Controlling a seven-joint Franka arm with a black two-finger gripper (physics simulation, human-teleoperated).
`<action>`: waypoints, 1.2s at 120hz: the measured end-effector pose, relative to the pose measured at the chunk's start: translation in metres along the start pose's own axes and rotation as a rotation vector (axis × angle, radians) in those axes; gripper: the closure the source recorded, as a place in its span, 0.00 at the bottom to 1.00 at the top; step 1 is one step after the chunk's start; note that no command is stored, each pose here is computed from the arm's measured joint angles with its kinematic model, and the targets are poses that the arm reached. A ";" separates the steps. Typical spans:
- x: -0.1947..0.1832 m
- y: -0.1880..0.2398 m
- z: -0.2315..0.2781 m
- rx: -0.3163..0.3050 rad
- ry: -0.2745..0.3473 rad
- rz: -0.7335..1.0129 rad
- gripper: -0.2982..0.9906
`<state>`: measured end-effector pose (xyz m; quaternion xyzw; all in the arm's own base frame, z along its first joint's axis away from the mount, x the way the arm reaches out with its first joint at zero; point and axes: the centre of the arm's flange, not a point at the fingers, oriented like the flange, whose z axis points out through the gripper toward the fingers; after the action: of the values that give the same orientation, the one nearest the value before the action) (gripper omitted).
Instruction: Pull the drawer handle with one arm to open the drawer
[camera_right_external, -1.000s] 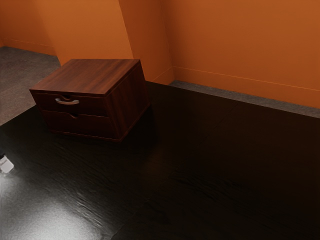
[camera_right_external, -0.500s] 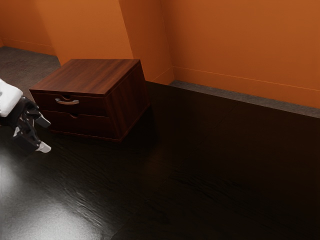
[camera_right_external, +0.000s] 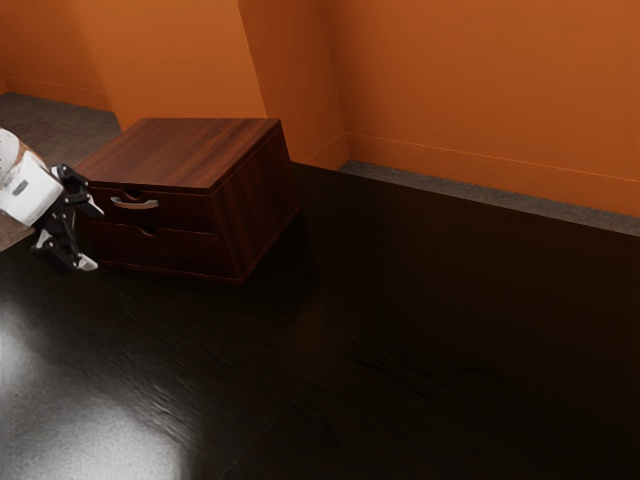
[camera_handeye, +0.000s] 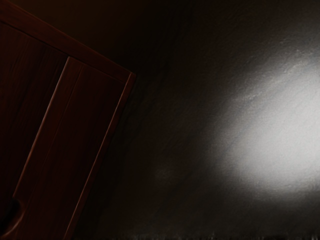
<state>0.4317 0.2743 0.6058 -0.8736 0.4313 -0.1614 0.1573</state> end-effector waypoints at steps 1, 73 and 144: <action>-0.001 -0.001 0.001 0.001 -0.001 0.001 0.23; -0.014 -0.080 0.071 0.012 -0.015 0.045 0.23; -0.022 -0.102 0.098 0.039 -0.021 0.063 0.23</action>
<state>0.5314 0.3646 0.5565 -0.8581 0.4536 -0.1554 0.1837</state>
